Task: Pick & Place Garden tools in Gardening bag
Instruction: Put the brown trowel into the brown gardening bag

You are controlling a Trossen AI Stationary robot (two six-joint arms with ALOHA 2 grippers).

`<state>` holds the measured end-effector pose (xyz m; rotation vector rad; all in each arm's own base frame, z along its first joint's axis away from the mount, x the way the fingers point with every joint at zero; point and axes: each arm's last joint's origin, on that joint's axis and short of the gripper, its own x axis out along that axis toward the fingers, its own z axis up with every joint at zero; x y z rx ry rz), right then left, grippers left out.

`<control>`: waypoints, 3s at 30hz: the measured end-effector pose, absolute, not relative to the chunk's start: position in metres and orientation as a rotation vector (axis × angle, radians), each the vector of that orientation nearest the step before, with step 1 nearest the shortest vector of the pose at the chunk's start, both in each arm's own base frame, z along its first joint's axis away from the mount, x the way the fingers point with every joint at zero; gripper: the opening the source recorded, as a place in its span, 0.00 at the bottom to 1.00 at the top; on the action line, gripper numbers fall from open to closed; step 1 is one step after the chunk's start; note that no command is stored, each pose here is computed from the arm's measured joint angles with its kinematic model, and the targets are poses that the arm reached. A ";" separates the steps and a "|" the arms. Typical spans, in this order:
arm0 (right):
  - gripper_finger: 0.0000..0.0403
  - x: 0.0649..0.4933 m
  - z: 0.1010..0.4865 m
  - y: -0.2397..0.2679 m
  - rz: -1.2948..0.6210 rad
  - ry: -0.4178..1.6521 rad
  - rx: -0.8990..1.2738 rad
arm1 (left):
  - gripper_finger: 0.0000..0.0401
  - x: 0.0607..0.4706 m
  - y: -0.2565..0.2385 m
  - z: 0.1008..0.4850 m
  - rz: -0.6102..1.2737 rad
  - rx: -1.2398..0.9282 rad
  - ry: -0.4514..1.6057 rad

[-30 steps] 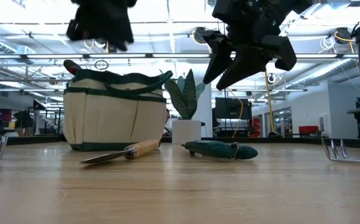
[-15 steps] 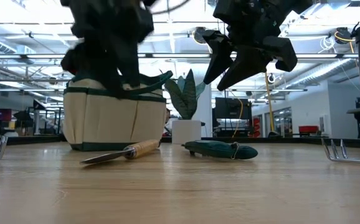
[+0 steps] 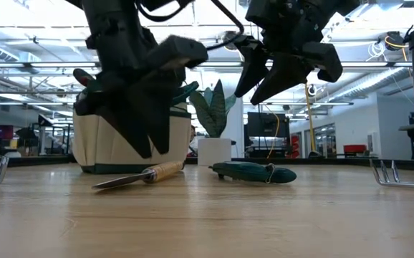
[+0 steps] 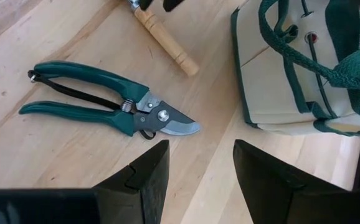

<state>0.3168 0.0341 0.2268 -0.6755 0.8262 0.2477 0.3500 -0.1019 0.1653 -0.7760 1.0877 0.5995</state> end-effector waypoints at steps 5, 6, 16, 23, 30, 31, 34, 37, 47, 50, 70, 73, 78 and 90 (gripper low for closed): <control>0.42 0.317 0.227 0.034 0.248 0.827 -0.675 | 0.33 0.355 -0.095 0.158 0.602 -0.762 1.091; 0.42 0.317 0.227 0.034 0.248 0.827 -0.675 | 0.33 0.356 -0.094 0.157 0.603 -0.760 1.091; 0.42 0.317 0.227 0.034 0.240 0.829 -0.658 | 0.33 0.359 -0.086 0.153 0.608 -0.745 1.095; 0.42 0.317 0.227 0.034 0.240 0.829 -0.657 | 0.33 0.362 -0.086 0.146 0.598 -0.727 1.100; 0.42 0.317 0.227 0.034 0.240 0.829 -0.658 | 0.33 0.365 -0.086 0.139 0.580 -0.698 1.113; 0.42 0.317 0.227 0.034 0.240 0.829 -0.657 | 0.33 0.365 -0.085 0.139 0.576 -0.693 1.114; 0.42 0.317 0.227 0.034 0.240 0.830 -0.657 | 0.31 0.365 -0.085 0.139 0.578 -0.683 1.112; 0.42 0.317 0.227 0.034 0.240 0.830 -0.657 | 0.24 0.365 -0.085 0.139 0.573 -0.673 1.115; 0.42 0.317 0.227 0.034 0.240 0.829 -0.657 | 0.16 0.366 -0.086 0.145 0.490 -0.641 1.115; 0.42 0.317 0.227 0.034 0.240 0.830 -0.657 | 0.16 0.364 -0.086 0.159 0.432 -0.642 1.096; 0.42 0.318 0.228 0.034 0.244 0.812 -0.677 | 0.17 0.308 -0.077 0.302 0.093 -0.527 0.758; 0.42 0.320 0.230 0.035 0.248 0.781 -0.705 | 0.17 0.300 -0.074 0.312 0.078 -0.516 0.733; 0.42 0.329 0.240 0.036 0.239 0.644 -0.796 | 0.18 0.295 -0.066 0.318 0.073 -0.476 0.726; 0.42 0.342 0.265 0.039 0.076 0.412 -1.218 | 0.18 0.293 -0.028 0.310 0.161 -0.480 0.828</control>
